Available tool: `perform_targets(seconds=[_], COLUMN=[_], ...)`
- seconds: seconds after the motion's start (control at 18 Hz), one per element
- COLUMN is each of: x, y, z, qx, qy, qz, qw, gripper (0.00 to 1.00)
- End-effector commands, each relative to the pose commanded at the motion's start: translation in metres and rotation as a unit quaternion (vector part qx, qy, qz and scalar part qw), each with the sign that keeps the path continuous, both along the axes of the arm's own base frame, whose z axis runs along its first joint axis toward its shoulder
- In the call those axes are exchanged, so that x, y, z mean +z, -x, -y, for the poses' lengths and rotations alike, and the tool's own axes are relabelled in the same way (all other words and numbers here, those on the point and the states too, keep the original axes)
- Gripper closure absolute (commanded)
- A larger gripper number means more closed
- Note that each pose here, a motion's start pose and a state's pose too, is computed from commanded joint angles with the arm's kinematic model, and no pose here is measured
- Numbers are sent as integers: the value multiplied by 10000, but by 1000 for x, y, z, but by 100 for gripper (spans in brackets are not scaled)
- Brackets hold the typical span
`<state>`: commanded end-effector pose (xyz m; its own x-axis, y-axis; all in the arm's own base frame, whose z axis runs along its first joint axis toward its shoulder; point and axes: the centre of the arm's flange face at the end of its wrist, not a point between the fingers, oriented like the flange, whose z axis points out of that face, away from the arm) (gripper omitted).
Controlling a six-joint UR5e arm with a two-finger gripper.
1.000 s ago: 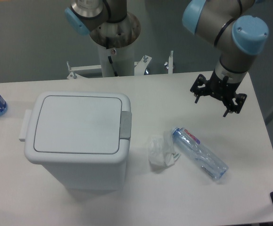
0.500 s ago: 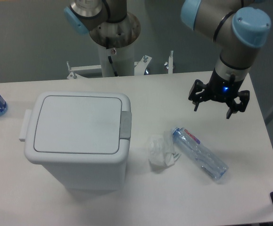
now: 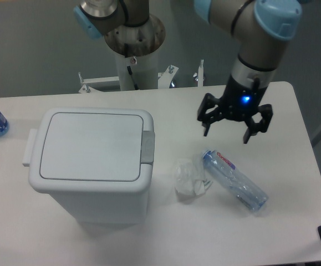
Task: Open the trash can
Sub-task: 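Move the gripper toward the grey tab on the trash can's side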
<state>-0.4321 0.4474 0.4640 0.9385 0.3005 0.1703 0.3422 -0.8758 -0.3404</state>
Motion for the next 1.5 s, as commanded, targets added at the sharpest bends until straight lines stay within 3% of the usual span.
perform_targets(seconds=[0.33,0.67,1.5], x=[34,30,19], y=[-11,-37,-39], z=[-20,-42,-47], qx=[448,270,237], qy=[-635,-610,-534], qz=[400,494,547], qw=[9962,9965,9968], gripper=[0,0,0])
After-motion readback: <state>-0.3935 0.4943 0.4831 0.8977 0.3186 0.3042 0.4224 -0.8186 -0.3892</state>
